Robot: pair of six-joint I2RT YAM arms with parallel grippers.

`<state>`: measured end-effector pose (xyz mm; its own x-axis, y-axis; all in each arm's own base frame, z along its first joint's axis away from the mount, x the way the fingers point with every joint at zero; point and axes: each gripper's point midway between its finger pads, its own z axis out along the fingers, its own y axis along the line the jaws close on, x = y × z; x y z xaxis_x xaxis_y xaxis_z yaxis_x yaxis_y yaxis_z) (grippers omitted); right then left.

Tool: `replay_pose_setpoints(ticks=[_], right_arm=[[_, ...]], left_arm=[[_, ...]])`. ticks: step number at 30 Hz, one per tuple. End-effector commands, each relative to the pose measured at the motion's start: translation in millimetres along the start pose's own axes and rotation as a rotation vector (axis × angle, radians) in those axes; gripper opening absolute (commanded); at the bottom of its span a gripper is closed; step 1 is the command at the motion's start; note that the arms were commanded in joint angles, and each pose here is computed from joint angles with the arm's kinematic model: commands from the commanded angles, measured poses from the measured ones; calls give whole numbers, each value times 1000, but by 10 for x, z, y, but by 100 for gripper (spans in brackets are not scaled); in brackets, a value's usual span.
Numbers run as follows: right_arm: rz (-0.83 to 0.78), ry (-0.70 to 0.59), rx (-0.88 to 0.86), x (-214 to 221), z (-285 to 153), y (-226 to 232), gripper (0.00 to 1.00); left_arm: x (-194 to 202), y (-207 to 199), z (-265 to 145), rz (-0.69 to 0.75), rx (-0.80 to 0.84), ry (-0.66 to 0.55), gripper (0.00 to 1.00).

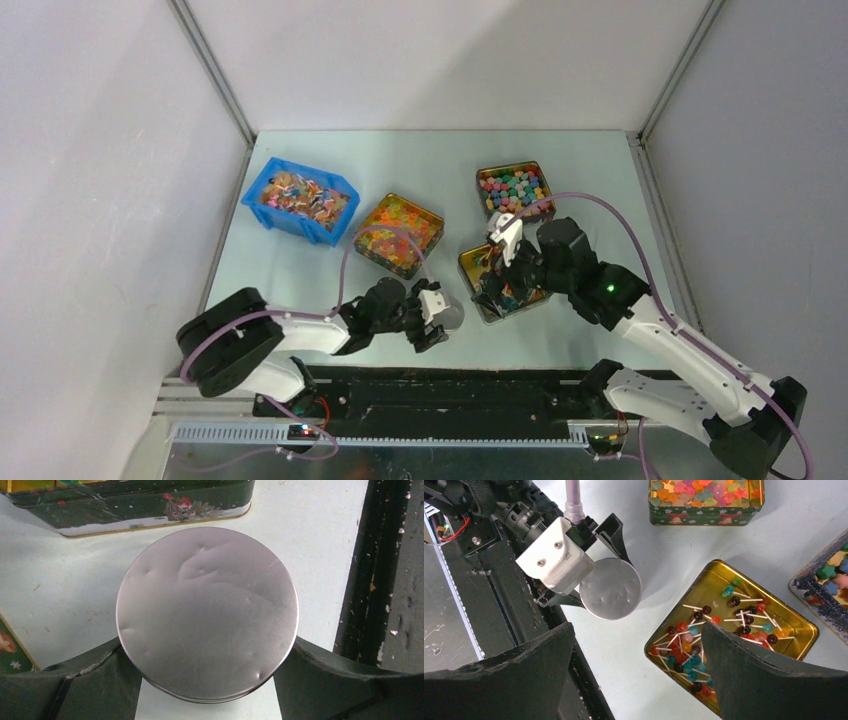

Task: Pack the candies
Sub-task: Place the packing bottle at the center of the board, then reset both arms

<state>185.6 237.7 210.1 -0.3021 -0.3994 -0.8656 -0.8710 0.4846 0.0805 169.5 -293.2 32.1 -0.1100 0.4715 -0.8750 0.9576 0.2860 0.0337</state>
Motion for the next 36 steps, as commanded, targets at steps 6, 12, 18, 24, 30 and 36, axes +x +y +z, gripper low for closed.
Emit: replay_pose_setpoints(ticks=[6, 12, 18, 24, 30, 36], right_arm=[[21, -26, 0, -34, -88, -27, 99], [27, -25, 5, -10, -103, -48, 100], [26, -33, 2, -26, -108, -53, 99], [27, -34, 4, -27, -110, -63, 100], [30, -35, 10, -28, -114, -83, 100], [31, -39, 14, -35, -128, -93, 100]], left_arm=[[-377, 125, 261, 26, -2, -135, 40], [-226, 111, 335, -9, 15, -59, 61], [-45, 164, 226, -15, -32, 38, 99], [69, 250, 30, -22, -104, 131, 100], [-26, 320, -214, -88, -188, 165, 100], [-32, 459, -456, -290, -365, 193, 100]])
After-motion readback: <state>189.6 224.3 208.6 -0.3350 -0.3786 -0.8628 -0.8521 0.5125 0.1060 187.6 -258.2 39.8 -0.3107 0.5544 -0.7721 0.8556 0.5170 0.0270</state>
